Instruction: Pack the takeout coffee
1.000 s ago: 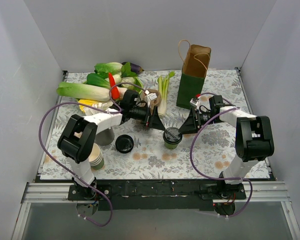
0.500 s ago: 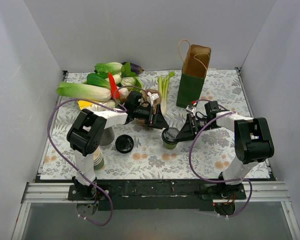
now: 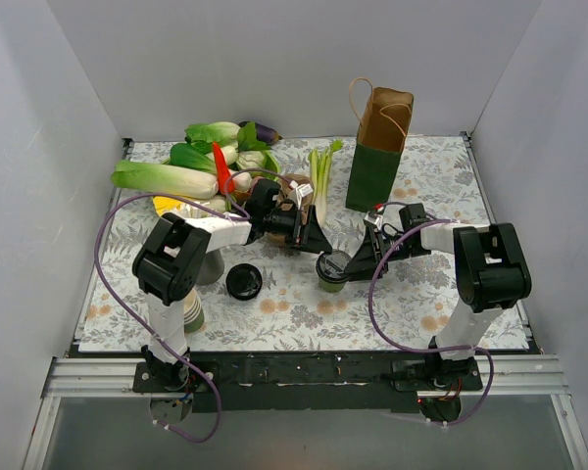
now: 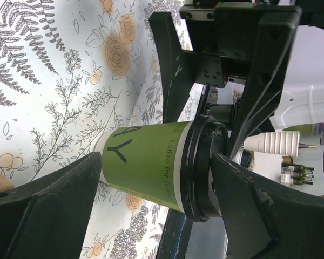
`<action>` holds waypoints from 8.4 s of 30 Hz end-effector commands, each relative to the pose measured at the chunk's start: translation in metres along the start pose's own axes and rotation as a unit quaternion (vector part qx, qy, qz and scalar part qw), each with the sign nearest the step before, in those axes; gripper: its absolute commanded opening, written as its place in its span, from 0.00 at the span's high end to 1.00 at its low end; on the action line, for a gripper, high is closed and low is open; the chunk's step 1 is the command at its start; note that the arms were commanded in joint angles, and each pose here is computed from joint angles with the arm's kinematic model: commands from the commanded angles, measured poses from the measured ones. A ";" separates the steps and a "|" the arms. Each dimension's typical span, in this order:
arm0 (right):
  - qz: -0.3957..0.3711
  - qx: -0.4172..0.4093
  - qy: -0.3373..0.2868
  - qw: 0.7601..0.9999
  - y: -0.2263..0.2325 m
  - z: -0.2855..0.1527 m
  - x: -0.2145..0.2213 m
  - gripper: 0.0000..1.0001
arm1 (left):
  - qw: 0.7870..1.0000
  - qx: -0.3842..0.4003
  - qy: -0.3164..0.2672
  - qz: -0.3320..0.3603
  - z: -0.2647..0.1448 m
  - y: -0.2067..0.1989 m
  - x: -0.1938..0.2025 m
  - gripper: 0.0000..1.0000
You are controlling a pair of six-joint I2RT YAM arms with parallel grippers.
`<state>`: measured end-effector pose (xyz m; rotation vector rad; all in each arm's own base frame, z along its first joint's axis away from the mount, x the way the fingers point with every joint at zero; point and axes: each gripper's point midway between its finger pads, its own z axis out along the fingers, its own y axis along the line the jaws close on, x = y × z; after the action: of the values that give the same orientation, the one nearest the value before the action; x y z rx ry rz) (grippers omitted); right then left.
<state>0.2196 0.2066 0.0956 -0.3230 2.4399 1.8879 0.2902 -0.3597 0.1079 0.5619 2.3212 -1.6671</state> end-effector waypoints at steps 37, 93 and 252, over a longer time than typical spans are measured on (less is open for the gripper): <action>-0.008 0.056 0.006 0.998 -0.021 0.000 -0.003 0.29 | 0.999 0.047 0.014 -0.005 -0.013 -0.015 0.021 0.19; -0.536 0.119 0.074 0.833 0.079 -0.027 -0.043 0.02 | 0.992 0.024 0.007 0.127 -0.024 -0.061 -0.054 0.10; -0.279 0.506 -0.149 0.803 0.060 -0.284 -0.055 0.03 | 0.913 -0.387 -0.063 0.114 -0.103 0.034 -0.132 0.31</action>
<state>0.2768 -0.0601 0.2219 -0.5478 2.3992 0.2395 0.4185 -0.2715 0.1706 0.5644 2.4058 -0.6731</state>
